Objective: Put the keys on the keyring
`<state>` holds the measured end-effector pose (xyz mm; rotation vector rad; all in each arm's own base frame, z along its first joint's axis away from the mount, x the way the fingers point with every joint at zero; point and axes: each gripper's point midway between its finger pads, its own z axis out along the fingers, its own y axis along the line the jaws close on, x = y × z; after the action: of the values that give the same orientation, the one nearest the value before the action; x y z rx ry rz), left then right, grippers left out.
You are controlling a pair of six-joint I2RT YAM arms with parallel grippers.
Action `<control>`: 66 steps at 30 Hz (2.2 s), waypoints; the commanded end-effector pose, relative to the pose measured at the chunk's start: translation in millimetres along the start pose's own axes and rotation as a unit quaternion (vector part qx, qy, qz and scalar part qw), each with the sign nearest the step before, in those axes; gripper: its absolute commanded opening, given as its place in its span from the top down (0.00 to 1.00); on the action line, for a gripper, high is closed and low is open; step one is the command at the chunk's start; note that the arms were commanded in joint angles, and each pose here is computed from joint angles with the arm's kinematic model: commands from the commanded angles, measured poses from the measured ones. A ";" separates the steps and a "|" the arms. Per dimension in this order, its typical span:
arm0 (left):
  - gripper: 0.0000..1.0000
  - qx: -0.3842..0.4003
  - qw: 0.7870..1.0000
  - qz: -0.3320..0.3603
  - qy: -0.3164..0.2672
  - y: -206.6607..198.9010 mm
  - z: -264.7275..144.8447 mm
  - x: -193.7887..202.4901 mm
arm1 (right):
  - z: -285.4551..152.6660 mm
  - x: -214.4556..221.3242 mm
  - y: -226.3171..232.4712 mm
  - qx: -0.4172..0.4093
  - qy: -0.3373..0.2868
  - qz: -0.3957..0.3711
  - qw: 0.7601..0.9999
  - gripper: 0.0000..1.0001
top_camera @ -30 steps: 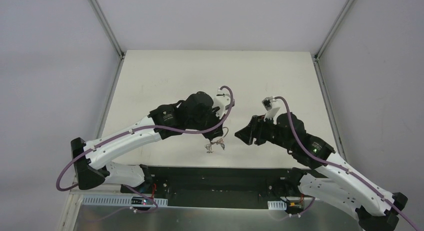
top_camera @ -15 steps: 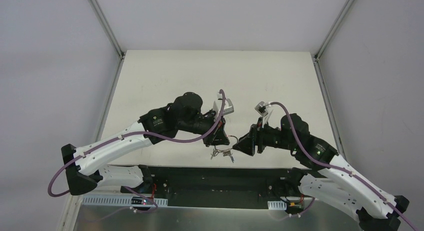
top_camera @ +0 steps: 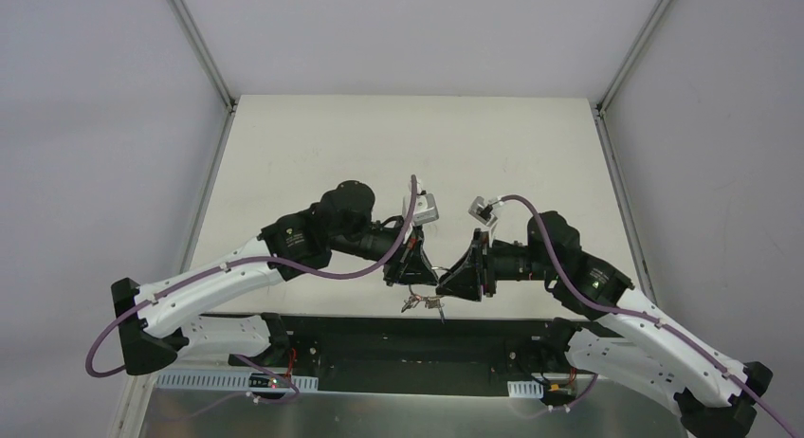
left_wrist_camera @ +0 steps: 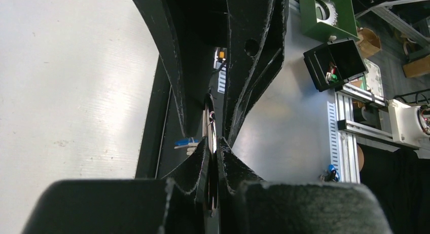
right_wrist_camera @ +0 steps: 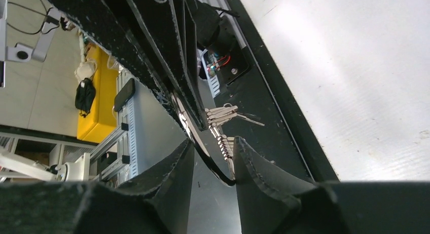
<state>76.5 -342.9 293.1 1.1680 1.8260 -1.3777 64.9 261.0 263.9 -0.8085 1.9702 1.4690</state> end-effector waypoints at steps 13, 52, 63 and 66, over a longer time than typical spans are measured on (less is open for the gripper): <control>0.93 0.012 0.995 0.044 -0.084 -14.5 -17.3 -26.2 | -3.8 -7.2 19.5 -0.036 -0.019 -0.033 0.999 1.00; 0.37 -0.137 0.968 0.040 -0.206 25.6 -78.0 -2.0 | 54.5 -76.8 -159.5 0.227 -0.182 0.388 0.874 1.00; 0.37 -0.143 0.969 0.034 -0.198 31.3 -74.0 5.1 | 124.1 -92.8 -196.3 0.164 -0.170 0.433 0.870 1.00; 0.37 -0.147 0.969 0.033 -0.198 33.4 -73.7 6.2 | 136.0 -94.9 -209.9 0.168 -0.171 0.435 0.868 1.00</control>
<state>105.7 -266.5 288.9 0.7614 1.6440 -1.1421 268.6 330.5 121.6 0.6142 2.4515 1.2923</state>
